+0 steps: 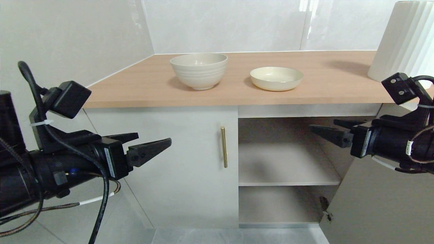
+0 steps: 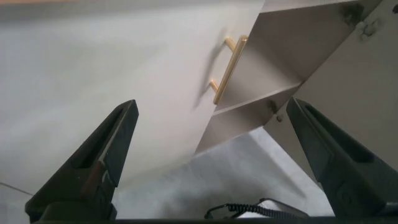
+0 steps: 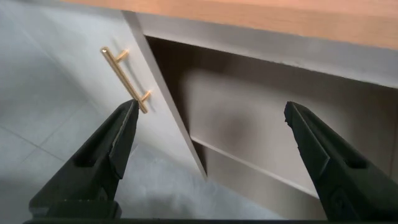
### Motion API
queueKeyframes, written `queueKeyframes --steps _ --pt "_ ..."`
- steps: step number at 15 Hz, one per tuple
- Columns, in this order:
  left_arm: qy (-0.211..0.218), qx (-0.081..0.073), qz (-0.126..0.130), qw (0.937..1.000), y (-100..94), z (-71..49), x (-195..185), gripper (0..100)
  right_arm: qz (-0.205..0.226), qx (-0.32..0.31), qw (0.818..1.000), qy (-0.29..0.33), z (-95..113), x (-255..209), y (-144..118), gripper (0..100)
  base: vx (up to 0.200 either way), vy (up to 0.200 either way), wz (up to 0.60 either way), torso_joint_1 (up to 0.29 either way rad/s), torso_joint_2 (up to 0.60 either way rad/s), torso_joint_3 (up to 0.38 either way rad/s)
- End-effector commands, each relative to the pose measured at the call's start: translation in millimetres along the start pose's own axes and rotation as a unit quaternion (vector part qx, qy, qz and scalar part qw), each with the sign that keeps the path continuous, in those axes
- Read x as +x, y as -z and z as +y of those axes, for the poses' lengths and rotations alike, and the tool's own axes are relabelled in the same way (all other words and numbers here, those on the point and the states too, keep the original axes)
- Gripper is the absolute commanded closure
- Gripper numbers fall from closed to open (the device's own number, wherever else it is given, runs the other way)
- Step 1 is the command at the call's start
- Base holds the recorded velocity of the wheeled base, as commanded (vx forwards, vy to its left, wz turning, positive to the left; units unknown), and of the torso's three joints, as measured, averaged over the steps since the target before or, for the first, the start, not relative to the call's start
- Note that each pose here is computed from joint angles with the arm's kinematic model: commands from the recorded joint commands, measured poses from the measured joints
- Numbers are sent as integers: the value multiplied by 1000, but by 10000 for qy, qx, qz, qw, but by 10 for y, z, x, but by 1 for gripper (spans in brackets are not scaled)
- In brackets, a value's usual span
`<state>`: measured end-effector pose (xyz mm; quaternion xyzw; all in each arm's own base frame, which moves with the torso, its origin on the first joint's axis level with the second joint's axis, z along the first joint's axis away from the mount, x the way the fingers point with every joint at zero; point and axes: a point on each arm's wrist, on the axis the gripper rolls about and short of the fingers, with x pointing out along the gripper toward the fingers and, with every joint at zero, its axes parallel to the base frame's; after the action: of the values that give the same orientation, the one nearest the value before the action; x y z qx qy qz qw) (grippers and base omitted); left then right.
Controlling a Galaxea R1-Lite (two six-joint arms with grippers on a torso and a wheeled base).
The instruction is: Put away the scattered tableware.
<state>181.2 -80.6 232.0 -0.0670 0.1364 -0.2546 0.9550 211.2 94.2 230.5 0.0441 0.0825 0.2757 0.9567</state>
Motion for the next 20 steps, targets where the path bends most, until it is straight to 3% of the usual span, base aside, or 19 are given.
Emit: queueKeyframes --steps 1,6,15,19,20 --pt "5 2 -10 10000 -6 -2 1 0 12 -6 10000 -2 0 -6 12 0 0 0 0 0 0 0" --pt "-7 -15 58 10000 15 7 34 0 42 -9 10000 2 -4 9 24 0 0 0 0 67 -218 -223" --pt "-45 -53 275 9996 81 34 152 0 149 2 9999 -10 -18 71 69 0 0 0 0 139 -455 -281" --pt "-46 -41 105 9999 -134 20 258 0 123 6 9999 26 -47 297 -67 0 0 0 0 36 -51 -35" --pt "-202 -92 180 9996 -272 84 368 0 329 48 9993 164 -71 443 -159 0 0 0 0 0 0 0"
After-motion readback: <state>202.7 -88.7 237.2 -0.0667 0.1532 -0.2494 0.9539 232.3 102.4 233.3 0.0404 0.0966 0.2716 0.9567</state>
